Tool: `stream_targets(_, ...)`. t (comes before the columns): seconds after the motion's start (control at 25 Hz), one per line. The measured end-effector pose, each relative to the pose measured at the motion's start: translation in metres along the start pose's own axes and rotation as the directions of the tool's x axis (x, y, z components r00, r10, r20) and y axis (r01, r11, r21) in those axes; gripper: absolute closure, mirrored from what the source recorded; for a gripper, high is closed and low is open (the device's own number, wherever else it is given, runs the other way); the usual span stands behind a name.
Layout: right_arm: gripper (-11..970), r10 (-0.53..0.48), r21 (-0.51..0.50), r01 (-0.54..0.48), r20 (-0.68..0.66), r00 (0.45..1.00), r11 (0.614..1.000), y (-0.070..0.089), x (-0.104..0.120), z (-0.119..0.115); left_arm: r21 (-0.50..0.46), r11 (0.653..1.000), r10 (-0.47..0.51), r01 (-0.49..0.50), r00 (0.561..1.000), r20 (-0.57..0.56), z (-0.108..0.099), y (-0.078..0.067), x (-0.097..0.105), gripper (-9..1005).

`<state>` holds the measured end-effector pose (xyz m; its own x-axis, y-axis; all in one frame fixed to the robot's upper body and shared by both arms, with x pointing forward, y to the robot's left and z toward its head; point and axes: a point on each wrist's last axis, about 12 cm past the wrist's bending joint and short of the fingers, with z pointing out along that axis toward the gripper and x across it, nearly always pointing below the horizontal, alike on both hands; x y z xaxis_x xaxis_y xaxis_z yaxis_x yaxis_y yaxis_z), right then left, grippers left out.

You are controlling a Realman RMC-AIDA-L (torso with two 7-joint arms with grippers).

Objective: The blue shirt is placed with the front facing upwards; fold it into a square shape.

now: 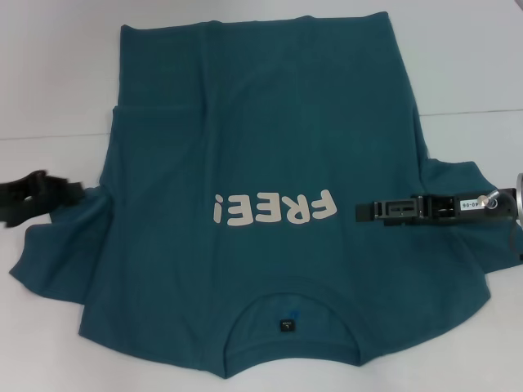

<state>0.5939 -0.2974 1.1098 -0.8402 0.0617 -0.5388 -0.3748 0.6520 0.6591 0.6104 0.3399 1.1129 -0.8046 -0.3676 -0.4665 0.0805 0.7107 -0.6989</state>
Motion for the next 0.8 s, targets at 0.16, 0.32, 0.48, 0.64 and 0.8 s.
stream_targets(0.16,16,-0.001,0.000,0.001,0.000,1.000,1.000,0.000,0.000,0.000,-0.066,0.994,-0.087,0.090,0.995,0.058,-0.011,0.019,0.006,805)
stream_targets(0.32,16,-0.003,0.000,0.003,0.000,1.000,1.000,0.000,0.000,0.000,-0.103,0.991,-0.073,0.080,0.995,0.068,-0.017,0.027,0.011,716)
stream_targets(0.48,16,-0.006,0.000,0.006,0.000,1.000,1.000,0.000,-0.001,0.000,-0.116,0.990,0.090,-0.084,0.995,0.049,-0.014,0.026,0.014,633)
stream_targets(0.64,16,-0.005,0.001,0.005,0.001,1.000,1.000,0.000,0.000,0.000,-0.130,0.968,0.224,-0.216,0.973,0.052,-0.009,0.022,0.018,550)
stream_targets(0.8,16,-0.003,0.005,0.003,0.002,1.000,1.000,-0.001,0.000,-0.001,-0.190,0.942,0.296,-0.278,0.952,0.076,-0.008,0.024,0.021,368)
